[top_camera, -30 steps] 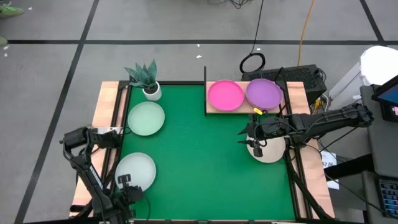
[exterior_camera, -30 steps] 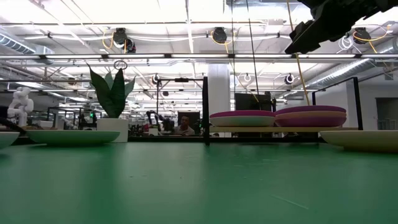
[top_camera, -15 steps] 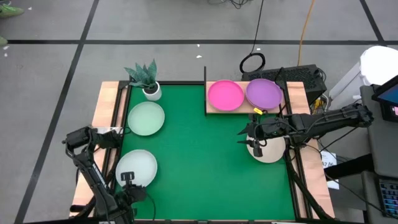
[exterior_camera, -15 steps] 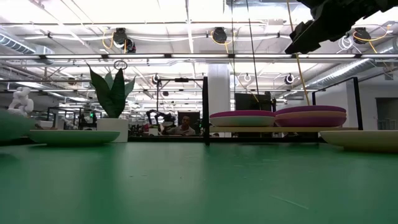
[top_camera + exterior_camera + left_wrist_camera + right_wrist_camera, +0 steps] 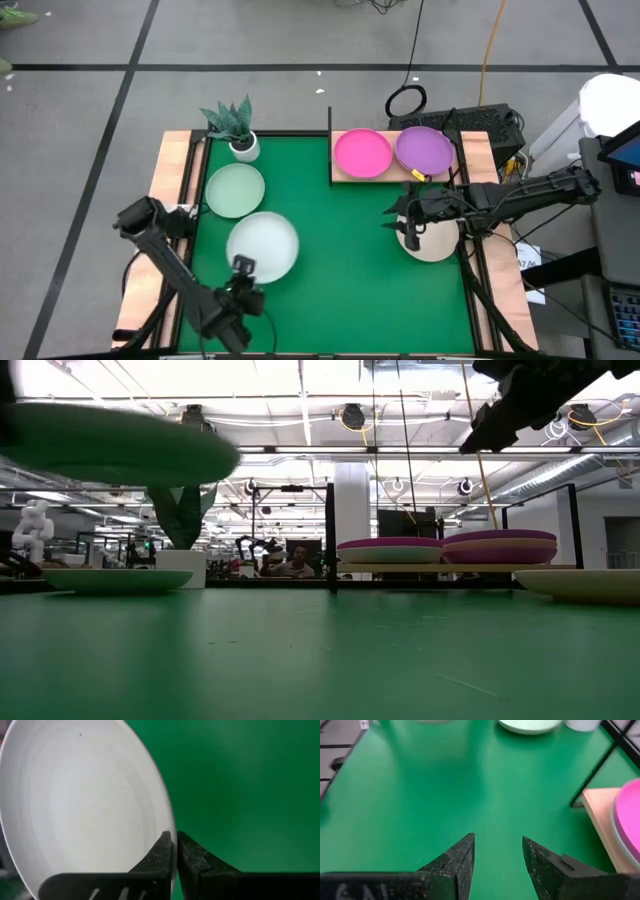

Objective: Place and stack plates onto a shelf
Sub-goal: Stack the gray plate on top of the pink plate on the shelf

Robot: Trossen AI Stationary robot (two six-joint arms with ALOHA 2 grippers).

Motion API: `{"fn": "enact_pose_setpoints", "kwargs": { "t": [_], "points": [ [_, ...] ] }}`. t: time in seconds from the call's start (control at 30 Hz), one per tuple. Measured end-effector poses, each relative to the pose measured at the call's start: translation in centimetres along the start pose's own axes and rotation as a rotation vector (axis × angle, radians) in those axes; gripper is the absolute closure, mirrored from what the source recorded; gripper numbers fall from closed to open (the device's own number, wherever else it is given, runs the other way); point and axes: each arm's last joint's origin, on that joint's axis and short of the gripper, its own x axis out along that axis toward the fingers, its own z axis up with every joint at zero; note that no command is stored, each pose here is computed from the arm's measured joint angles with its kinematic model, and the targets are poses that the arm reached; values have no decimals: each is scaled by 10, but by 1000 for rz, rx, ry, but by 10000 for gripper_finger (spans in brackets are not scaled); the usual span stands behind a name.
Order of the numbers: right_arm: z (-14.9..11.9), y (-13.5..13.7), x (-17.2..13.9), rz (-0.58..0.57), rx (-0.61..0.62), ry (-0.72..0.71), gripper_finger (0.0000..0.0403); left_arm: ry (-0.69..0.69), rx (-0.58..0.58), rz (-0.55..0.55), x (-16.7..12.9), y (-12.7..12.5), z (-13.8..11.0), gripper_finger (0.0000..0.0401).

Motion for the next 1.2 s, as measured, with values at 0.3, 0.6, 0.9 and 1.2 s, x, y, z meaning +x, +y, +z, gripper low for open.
{"fn": "enact_pose_setpoints", "kwargs": {
  "t": [0.3, 0.6, 0.9, 1.2],
  "points": [
    [-4, 4, -9, 24, 39, 14, 257, -54, 165, 79, 19, 65, 45, 391],
    [-5, 6, -36, -15, 19, -84, 257, -190, 255, 123, 57, 139, 87, 391],
    [-6, 6, -48, -19, -40, -135, 257, -335, 249, 122, 92, 215, 103, 391],
    [-1, 6, -49, -23, -158, -183, 257, -537, 175, 128, 116, 280, 102, 391]
  ]
}}
